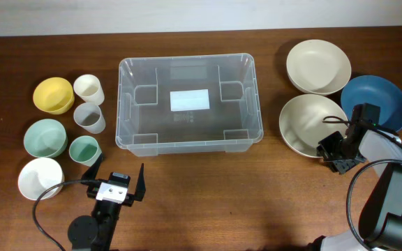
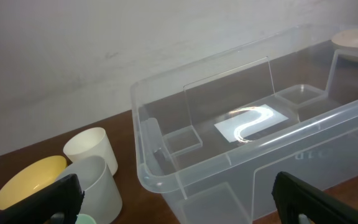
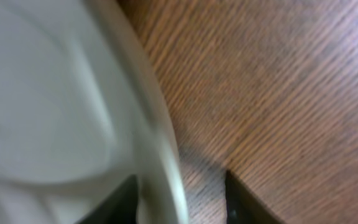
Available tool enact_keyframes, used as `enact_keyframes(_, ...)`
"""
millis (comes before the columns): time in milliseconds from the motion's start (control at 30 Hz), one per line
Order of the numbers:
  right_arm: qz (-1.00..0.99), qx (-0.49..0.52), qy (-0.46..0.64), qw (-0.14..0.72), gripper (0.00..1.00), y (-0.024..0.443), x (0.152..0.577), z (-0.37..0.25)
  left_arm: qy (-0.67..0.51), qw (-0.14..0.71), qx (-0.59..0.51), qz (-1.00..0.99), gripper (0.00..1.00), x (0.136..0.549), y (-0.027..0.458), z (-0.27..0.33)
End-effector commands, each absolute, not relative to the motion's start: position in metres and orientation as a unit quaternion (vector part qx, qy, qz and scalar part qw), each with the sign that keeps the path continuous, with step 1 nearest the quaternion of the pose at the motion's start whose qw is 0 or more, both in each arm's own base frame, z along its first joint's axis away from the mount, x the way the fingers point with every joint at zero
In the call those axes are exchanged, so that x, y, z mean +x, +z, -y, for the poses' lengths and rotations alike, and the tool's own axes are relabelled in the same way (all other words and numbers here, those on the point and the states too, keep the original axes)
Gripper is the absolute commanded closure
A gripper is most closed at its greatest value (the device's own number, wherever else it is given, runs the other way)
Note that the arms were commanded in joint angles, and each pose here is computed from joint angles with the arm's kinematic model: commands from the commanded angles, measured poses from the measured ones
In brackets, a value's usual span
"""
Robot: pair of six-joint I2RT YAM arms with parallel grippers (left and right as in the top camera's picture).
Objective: Pack container
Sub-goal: 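Move the right gripper to the large cream plate and grasp its rim, then lift the cream plate with the right gripper and carry it over the bin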
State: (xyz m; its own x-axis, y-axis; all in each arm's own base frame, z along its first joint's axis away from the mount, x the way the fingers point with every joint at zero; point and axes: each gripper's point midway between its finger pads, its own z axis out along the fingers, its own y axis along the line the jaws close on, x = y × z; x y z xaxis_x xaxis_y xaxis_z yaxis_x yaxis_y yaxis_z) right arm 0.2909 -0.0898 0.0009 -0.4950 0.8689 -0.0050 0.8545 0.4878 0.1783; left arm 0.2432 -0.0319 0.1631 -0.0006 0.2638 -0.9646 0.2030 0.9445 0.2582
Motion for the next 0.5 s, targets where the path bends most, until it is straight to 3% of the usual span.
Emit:
enact_keyframes(0, -0.857, 0.509, 0.068, 0.034, 0.75, -0.008, 0.283, 0.090, 0.029, 0.686, 0.166, -0.708, 0.01, 0.243, 0.162, 0.030)
enact_keyframes(133, -0.857, 0.509, 0.068, 0.033, 0.96, -0.008, 0.283, 0.090, 0.029, 0.686, 0.166, -0.708, 0.01, 0.243, 0.162, 0.030)
enact_keyframes(467, -0.856, 0.507, 0.100, 0.025, 0.96, 0.003, 0.282, 0.078, 0.029, 0.686, 0.166, -0.708, 0.01, 0.243, 0.162, 0.030)
